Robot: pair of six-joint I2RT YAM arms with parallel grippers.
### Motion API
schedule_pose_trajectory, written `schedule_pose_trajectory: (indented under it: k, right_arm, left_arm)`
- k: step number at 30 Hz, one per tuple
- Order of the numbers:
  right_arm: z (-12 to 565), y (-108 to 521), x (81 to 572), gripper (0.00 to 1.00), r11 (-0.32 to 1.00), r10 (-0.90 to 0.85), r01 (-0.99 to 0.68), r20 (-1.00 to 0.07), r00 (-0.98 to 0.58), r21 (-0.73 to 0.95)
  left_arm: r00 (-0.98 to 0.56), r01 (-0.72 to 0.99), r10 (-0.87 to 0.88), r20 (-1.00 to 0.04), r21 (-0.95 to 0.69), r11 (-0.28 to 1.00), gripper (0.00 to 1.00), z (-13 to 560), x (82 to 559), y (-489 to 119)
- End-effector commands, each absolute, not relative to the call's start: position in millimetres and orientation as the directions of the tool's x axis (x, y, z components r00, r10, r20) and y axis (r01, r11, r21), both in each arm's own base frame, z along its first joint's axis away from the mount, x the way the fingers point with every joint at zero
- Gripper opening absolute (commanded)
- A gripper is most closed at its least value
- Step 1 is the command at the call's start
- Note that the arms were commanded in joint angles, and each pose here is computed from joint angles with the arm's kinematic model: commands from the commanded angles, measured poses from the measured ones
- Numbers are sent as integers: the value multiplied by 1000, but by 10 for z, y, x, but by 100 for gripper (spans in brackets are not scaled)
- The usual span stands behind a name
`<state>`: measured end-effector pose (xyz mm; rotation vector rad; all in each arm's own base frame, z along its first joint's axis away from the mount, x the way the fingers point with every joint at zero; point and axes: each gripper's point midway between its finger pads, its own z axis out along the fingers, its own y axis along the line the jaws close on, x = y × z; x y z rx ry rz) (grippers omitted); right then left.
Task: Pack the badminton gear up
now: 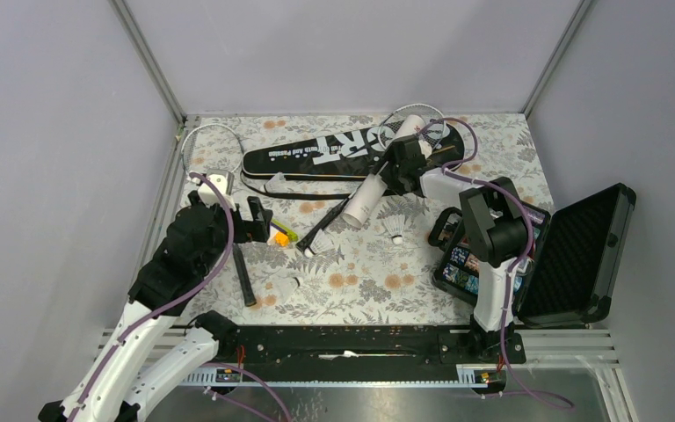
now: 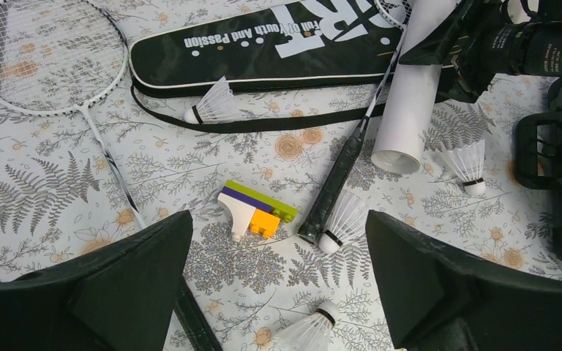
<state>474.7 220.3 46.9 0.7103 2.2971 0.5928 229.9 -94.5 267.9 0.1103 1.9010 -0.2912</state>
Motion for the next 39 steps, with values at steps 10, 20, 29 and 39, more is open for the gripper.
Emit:
schedule_pose_trajectory:
  k: [10, 20, 29, 39]
  right_arm:
    - [1159, 2235, 4737, 50, 738, 599, 146, -539, -593, 659]
    - [1958, 2339, 4210, 49, 679, 535, -109, -592, -603, 726]
    - [2335, 2409, 3198, 49, 614, 481, -300, -648, -591, 730]
    - [2671, 2716, 2147, 47, 493, 446, -443, -655, -610, 749]
  left_arm:
    - [-303, 235, -101, -948, -177, 956, 94, 2797, 2346, -999]
    - [-332, 289, -247, -910, -348, 892, 92, 3178, 2216, -1199]
    - [-381, 448, -363, -851, -513, 732, 98, 3665, 2075, -1614]
    - [-478, 535, -382, -791, -607, 587, 99, 3630, 2261, -2100]
